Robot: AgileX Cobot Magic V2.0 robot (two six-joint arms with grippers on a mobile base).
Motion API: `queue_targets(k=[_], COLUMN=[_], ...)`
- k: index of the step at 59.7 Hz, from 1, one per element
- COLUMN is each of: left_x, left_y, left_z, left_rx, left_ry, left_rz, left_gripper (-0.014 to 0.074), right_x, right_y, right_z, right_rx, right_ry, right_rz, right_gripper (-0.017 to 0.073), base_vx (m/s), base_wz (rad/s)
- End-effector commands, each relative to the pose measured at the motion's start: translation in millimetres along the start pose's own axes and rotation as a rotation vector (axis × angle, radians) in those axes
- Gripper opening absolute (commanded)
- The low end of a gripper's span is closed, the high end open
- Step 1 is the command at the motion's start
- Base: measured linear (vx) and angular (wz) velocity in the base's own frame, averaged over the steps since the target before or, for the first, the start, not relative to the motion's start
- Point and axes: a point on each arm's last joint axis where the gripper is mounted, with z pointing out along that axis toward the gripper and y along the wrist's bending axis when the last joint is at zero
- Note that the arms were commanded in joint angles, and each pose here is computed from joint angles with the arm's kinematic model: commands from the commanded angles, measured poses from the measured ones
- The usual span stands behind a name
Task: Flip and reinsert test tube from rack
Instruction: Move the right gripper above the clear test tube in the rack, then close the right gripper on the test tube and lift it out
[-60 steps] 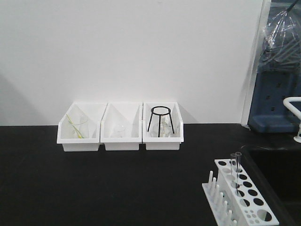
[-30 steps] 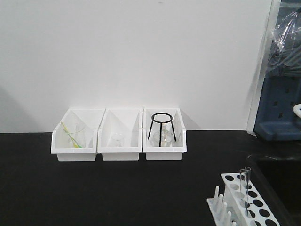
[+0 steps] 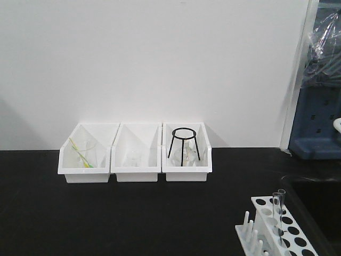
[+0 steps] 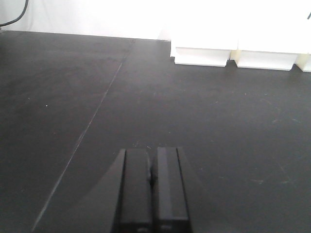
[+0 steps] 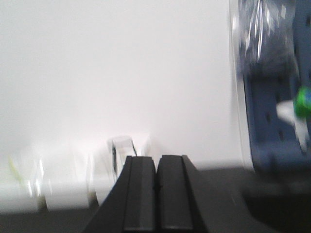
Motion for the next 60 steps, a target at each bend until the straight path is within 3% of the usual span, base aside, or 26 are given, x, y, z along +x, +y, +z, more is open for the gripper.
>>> queue_targets(k=[1,8,14,26,34,42,54,60], left_x=[-7,-7,-7,-7,-7,-7,-7,-7], left_y=[-1.5,-1.5,-1.5,-1.5,-1.5,-1.5,-1.5,-1.5], left_z=[0,0,0,0,0,0,0,0], left_rx=[0.019,0.019,0.019,0.019,0.019,0.019,0.019,0.019], left_ry=[-0.086,-0.086,-0.086,-0.086,-0.086,-0.086,-0.086,-0.086], left_rz=[-0.003,-0.003,-0.003,-0.003,-0.003,-0.003,-0.003,-0.003], left_gripper=[-0.0006,-0.0006,-0.0006,-0.0006,-0.0006,-0.0006,-0.0006,-0.0006], right_x=[-56,-86,-92,-67,-44,-24,5,19], right_y=[4.9,4.7,3.9,0.5,1.2,1.5,-3.2,-5.4], right_z=[11,52,88,147,165,175,191,197], right_rx=[0.004,0.065,0.095,0.105,0.062,0.026,0.039,0.043], right_ry=[-0.221,-0.212,-0.18,-0.012,0.085,0.162,0.235,0.257], right_rz=[-0.01,-0.106,-0.176,-0.204,-0.277,-0.317,-0.249,-0.244], right_gripper=[-0.0009,-0.0009,-0.0009,0.0001,0.0055,0.0183,0.0497,0.0596], base_vx=[0.01,0.0,0.0,0.0,0.0,0.0,0.0,0.0], base_wz=[0.02,0.02,-0.01,0.0,0.0,0.0,0.0,0.0])
